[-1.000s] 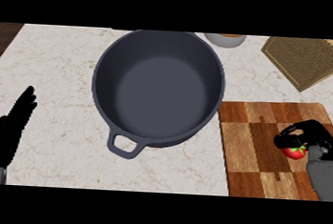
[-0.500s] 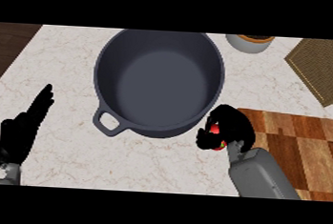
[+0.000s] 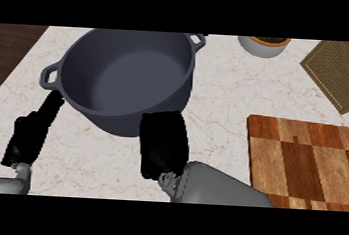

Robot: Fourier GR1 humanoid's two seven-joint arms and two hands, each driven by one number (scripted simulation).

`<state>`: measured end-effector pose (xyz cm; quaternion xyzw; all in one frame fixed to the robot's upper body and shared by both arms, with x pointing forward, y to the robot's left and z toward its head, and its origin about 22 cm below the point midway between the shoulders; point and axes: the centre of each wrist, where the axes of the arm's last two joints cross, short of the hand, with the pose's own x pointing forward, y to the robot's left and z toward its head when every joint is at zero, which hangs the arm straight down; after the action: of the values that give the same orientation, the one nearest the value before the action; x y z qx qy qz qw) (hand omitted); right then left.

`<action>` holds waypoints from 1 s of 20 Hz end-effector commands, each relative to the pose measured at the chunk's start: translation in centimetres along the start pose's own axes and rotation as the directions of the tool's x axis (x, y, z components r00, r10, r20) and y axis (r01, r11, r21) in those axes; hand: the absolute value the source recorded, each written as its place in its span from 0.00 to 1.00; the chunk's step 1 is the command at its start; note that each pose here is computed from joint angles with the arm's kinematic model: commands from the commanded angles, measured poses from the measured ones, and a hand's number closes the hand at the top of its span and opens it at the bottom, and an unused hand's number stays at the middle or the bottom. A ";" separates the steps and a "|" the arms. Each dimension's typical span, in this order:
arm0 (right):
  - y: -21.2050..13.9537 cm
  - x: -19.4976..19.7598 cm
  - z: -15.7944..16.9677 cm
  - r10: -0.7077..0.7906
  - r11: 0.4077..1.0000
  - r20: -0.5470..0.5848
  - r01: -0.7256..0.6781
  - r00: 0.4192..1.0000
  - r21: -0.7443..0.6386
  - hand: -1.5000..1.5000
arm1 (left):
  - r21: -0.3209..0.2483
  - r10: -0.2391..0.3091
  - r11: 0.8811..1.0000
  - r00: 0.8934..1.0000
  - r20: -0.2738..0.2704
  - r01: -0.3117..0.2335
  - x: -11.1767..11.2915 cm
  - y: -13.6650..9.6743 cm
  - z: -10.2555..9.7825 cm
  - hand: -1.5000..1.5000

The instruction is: Pick the tomato from the cutting board and place it in the pot

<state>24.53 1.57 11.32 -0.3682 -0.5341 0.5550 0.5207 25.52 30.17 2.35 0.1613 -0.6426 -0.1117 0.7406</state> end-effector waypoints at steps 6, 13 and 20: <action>-5.2 5.4 2.1 -0.025 0.910 -0.048 0.003 0.999 -0.415 1.00 | 0.019 0.003 1.000 1.000 -0.030 -0.002 -0.9 -0.2 -0.3 0.50; -8.9 6.3 0.6 -0.199 0.852 -0.028 0.159 0.980 -0.499 1.00 | 0.029 -0.003 1.000 1.000 -0.008 0.003 -1.0 0.1 0.0 0.50; -10.9 6.5 -1.8 -0.242 0.819 -0.014 0.197 0.970 -0.539 1.00 | 0.049 0.025 0.999 0.999 -0.039 -0.023 -1.0 1.0 0.0 0.50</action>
<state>26.00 6.33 21.26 -0.4510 -0.6940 0.3789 0.4141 25.48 31.10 2.05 0.1776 -0.6367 -0.0913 0.7448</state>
